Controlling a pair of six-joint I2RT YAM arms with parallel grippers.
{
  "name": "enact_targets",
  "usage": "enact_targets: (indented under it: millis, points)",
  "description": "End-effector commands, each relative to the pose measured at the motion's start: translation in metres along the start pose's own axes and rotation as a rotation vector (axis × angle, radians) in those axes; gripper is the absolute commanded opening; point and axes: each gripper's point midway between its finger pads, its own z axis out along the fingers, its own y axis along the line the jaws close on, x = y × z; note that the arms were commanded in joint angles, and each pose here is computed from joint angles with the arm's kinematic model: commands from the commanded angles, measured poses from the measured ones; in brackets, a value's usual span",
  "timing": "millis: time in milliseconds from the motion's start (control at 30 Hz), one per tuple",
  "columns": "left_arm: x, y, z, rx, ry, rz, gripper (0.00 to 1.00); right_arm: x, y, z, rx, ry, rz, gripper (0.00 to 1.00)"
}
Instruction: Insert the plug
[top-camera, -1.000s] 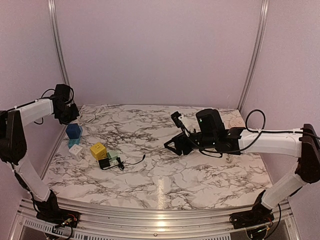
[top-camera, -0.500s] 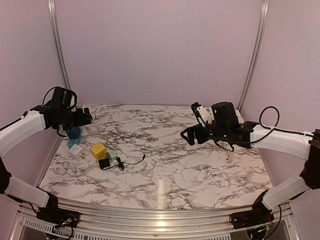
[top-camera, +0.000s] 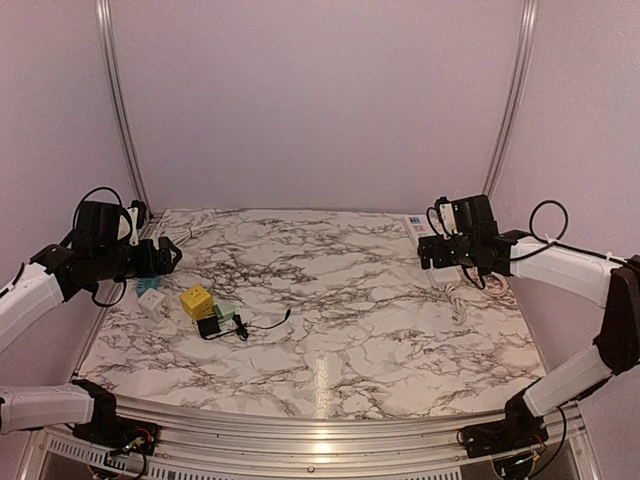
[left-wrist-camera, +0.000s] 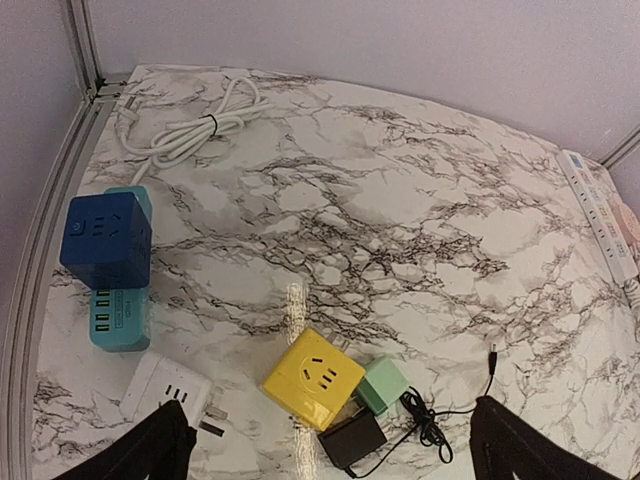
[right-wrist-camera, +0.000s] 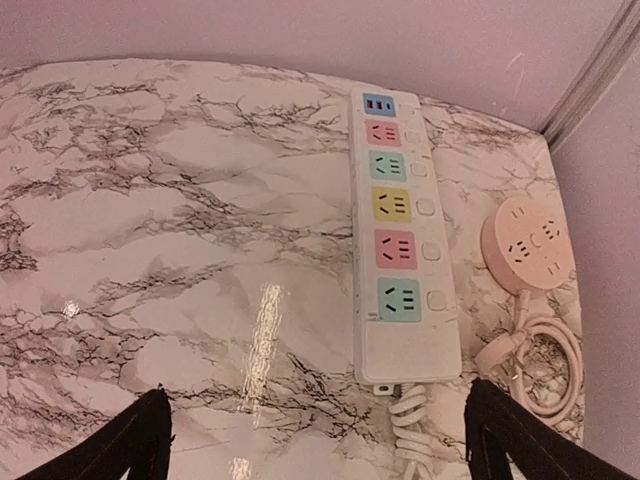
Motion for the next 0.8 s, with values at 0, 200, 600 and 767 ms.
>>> enact_targets:
  millis: [0,200,600,767]
  points:
    - [0.021,-0.011,0.009,0.082,0.034,0.033,0.99,0.005,-0.019,0.024,-0.033,0.098,0.043,0.96]
    - [0.032,-0.013,0.013,0.102,0.061,0.016,0.99,0.02,-0.037,0.061,-0.002,0.192,0.039,0.95]
    - [0.037,-0.016,0.017,0.125,0.093,0.018,0.99,0.042,-0.064,0.121,0.031,0.287,0.076,0.96]
    - [0.038,-0.018,0.018,0.137,0.089,0.015,0.99,0.055,-0.063,0.144,0.033,0.341,0.064,0.95]
